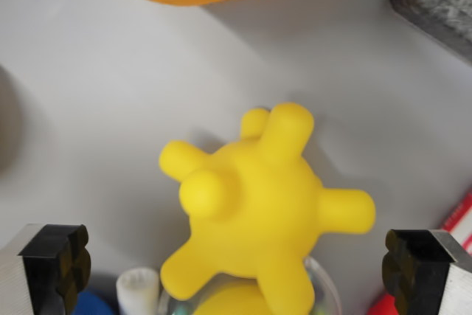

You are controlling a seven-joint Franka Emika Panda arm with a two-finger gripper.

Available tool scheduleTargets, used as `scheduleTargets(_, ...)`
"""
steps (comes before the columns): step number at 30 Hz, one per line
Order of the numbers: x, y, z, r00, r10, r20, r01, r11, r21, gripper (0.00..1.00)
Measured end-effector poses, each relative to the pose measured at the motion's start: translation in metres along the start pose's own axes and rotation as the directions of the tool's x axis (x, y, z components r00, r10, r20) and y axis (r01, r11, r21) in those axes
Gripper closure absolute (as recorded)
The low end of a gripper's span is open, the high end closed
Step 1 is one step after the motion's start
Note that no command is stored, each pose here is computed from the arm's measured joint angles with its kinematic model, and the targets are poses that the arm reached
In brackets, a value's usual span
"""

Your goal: Pick an object from the bin

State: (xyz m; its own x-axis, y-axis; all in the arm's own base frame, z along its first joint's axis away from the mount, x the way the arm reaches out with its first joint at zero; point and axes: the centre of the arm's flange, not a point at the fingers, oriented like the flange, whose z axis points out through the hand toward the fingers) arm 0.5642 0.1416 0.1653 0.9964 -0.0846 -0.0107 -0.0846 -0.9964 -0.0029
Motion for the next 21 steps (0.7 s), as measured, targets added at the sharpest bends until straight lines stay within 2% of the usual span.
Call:
scheduleTargets(2,0.0,0.0,0.009,1.0,-0.001,0.001,0.001,1.0,-0.0002,0.0)
scheduleTargets(3,0.0,0.0,0.014,1.0,-0.001,0.0003,0.001,1.0,0.0,0.0)
scheduleTargets(5,0.002,0.0,0.019,1.0,-0.001,-0.0061,0.001,1.0,0.0009,0.0)
scheduleTargets(8,0.004,0.001,0.024,0.9999,0.001,-0.0133,-0.001,1.0,0.0023,0.0)
scheduleTargets(9,0.004,0.001,0.026,0.9999,0.002,-0.0128,-0.001,1.0,0.0023,0.0)
scheduleTargets(11,0.002,0.0,0.036,1.0,0.0,-0.0061,0.0,1.0,0.0015,0.0)
scheduleTargets(13,0.003,-0.001,0.04,0.9999,-0.001,-0.0113,0.001,1.0,0.0038,0.0)
scheduleTargets(14,0.004,-0.001,0.04,0.9999,-0.001,-0.0148,0.001,1.0,0.0043,0.0)
scheduleTargets(15,0.004,-0.001,0.04,0.9999,-0.001,-0.0166,0.001,1.0,0.0041,0.0)
scheduleTargets(21,0.007,0.0,0.046,0.9998,0.001,-0.0223,-0.001,1.0,0.0038,0.0)
